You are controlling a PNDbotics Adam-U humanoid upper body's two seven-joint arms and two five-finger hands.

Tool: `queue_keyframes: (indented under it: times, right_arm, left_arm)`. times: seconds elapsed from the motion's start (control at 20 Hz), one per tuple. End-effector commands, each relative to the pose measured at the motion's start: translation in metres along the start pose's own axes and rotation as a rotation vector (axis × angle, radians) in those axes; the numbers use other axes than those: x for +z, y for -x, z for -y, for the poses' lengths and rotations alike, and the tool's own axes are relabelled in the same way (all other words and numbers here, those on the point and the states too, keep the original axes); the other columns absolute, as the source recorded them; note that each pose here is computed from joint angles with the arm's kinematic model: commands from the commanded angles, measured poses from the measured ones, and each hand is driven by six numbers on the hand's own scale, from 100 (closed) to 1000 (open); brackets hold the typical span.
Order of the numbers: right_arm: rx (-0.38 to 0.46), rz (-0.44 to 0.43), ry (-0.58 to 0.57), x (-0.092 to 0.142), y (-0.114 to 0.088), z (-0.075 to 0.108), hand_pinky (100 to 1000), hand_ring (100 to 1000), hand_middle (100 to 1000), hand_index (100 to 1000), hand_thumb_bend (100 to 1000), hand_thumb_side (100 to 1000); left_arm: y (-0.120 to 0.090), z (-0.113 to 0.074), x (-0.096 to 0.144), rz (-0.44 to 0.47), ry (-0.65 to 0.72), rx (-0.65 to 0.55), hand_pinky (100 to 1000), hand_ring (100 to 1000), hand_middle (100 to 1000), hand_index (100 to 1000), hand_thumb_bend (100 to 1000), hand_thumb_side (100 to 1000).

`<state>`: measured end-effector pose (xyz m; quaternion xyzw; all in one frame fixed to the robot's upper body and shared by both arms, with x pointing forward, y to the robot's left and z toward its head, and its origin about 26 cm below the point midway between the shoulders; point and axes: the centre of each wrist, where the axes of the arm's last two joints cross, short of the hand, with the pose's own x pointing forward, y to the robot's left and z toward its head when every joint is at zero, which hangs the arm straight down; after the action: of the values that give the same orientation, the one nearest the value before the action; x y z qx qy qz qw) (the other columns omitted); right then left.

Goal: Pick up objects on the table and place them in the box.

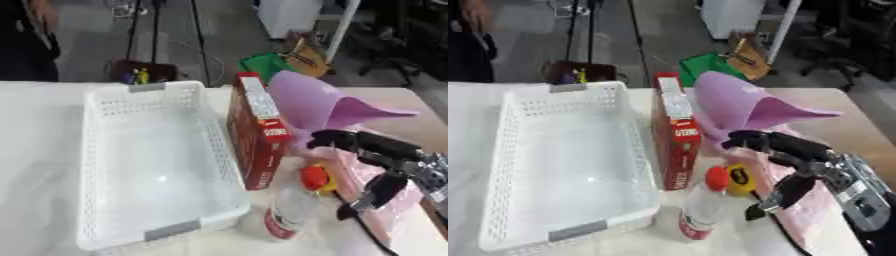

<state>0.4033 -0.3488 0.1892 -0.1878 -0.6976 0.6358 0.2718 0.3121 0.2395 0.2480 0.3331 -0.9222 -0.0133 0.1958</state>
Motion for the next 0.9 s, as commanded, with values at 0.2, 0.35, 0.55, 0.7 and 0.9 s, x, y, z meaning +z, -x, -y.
queue_keyframes:
  times: [0.2, 0.35, 0.55, 0.7, 0.9]
  right_arm:
    - [0.087, 0.168, -0.157, -0.005, -0.007, 0.014, 942, 1000, 823, 956, 840, 707]
    - [0.070, 0.175, -0.162, -0.009, -0.009, 0.013, 942, 1000, 815, 953, 837, 702]
    - [0.049, 0.190, -0.172, -0.015, -0.013, 0.009, 944, 1000, 814, 954, 830, 694]
    - [0.039, 0.200, -0.184, -0.018, -0.017, 0.007, 944, 1000, 812, 954, 830, 690]
    - [0.030, 0.205, -0.191, -0.020, -0.019, 0.005, 944, 1000, 810, 954, 827, 680]
  left_arm:
    - [-0.005, -0.005, -0.008, 0.043, -0.002, -0.008, 843, 825, 748, 745, 100, 1000]
    - [-0.005, -0.005, -0.008, 0.045, -0.001, -0.010, 843, 825, 747, 744, 100, 1000]
    - [-0.005, -0.005, -0.008, 0.046, 0.000, -0.010, 843, 825, 746, 743, 100, 1000]
    - [-0.005, -0.005, -0.009, 0.046, 0.000, -0.011, 843, 825, 746, 742, 100, 1000]
    - [-0.005, -0.005, -0.008, 0.045, 0.002, -0.012, 844, 826, 746, 741, 100, 1000]
